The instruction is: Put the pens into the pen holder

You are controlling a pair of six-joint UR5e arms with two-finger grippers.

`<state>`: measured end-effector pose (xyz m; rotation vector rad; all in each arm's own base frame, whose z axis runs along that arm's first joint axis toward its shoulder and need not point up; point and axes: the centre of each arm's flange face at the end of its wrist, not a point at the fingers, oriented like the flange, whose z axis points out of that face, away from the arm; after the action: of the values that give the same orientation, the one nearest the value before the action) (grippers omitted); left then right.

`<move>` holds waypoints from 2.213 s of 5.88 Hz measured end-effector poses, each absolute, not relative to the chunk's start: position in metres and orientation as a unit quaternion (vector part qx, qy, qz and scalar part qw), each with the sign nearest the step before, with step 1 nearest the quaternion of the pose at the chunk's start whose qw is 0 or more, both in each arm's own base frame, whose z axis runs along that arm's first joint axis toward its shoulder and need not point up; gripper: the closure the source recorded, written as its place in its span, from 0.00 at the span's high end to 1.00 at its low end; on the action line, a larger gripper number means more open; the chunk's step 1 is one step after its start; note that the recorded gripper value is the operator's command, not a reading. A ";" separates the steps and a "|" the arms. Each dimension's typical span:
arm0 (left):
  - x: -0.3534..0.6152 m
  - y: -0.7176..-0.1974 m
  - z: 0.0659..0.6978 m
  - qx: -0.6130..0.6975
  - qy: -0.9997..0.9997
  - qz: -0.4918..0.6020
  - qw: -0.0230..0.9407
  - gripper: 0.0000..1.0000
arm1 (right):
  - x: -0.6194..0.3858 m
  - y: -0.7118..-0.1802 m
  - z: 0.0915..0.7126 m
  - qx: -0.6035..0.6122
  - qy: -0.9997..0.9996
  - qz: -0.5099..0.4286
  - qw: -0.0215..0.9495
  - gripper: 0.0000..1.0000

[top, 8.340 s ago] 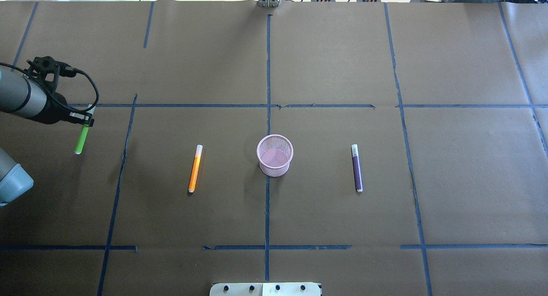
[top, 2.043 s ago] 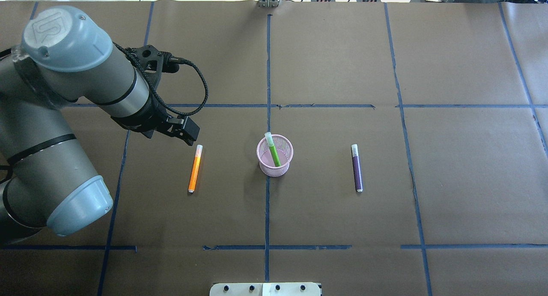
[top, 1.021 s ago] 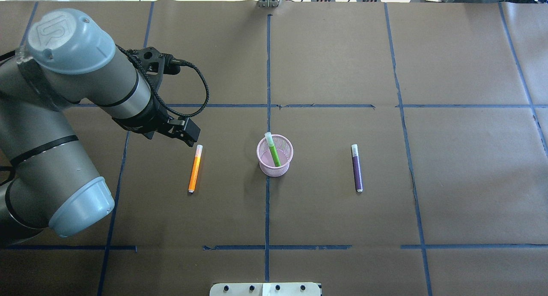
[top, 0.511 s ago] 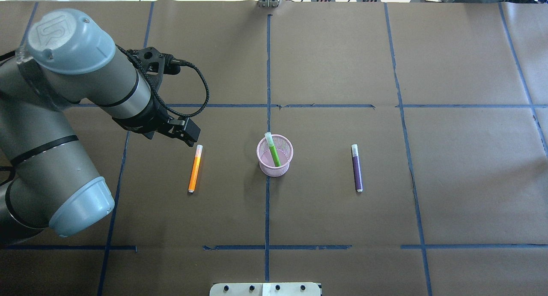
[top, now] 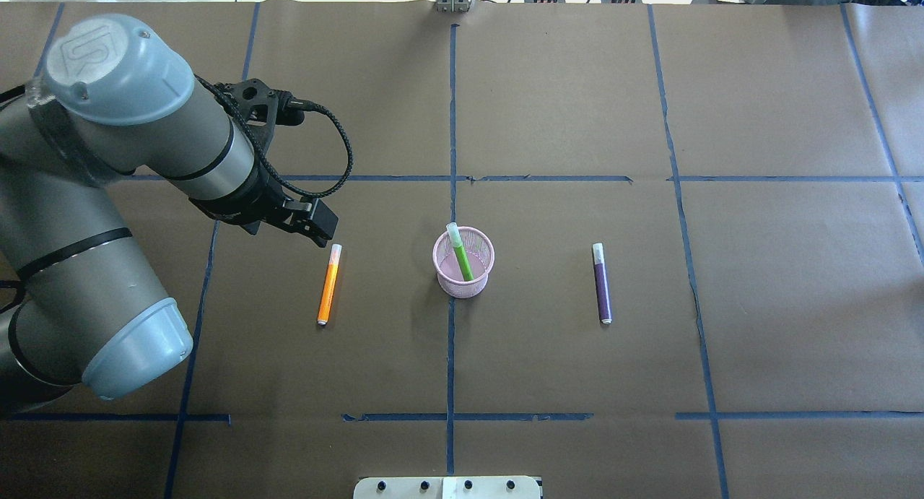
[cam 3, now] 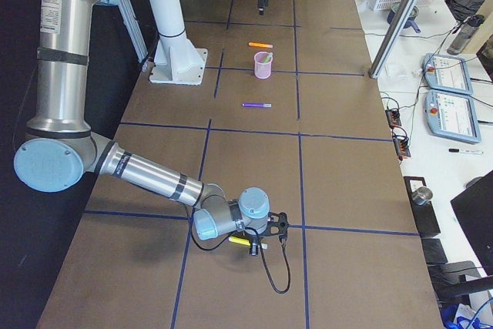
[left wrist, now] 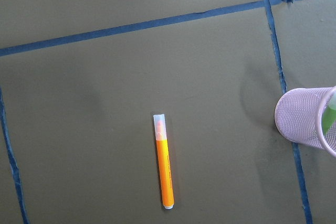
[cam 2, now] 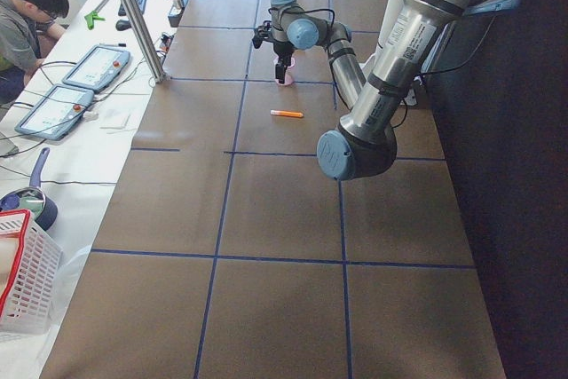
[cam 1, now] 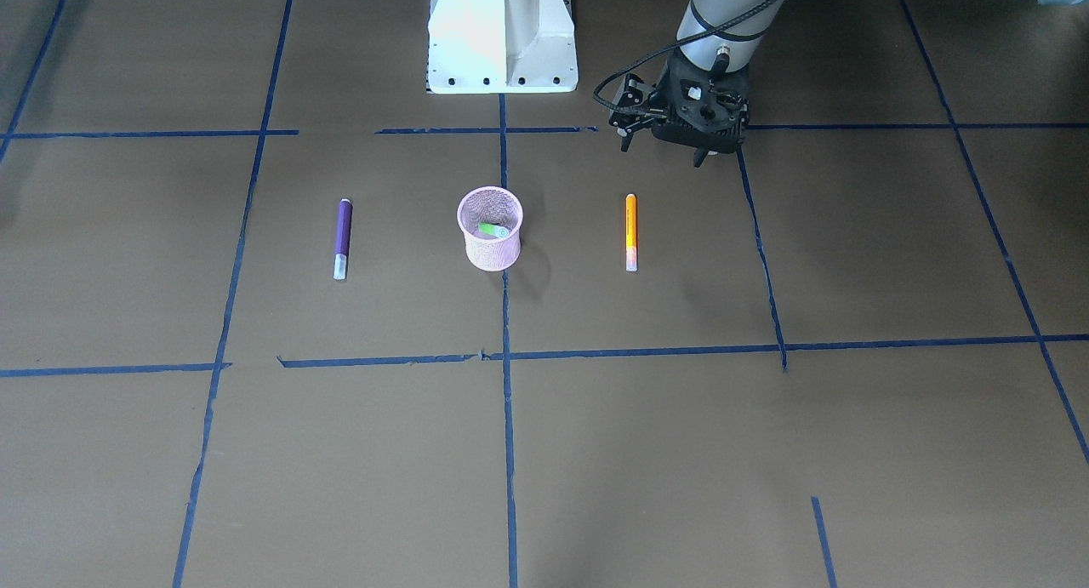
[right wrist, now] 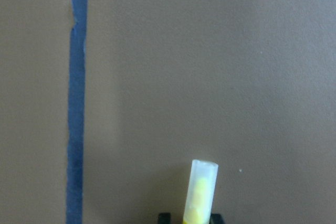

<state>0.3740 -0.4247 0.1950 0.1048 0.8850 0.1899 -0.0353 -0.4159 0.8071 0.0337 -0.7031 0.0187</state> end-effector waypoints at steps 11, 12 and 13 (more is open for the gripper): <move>0.376 -0.426 0.197 0.049 0.426 0.091 0.899 1.00 | -0.096 -0.501 0.497 0.241 -0.483 -0.065 0.839 0.00; 0.376 -0.426 0.196 0.049 0.426 0.091 0.899 1.00 | -0.133 -0.519 0.443 0.271 -0.492 -0.074 0.824 0.00; 0.376 -0.426 0.196 0.049 0.426 0.092 0.899 1.00 | -0.177 -0.521 0.403 0.302 -0.488 -0.083 0.815 0.00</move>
<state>0.3757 -0.4259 0.1957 0.1024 0.8825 0.1894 -0.1768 -0.5205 0.4027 0.6442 -1.0419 -0.1766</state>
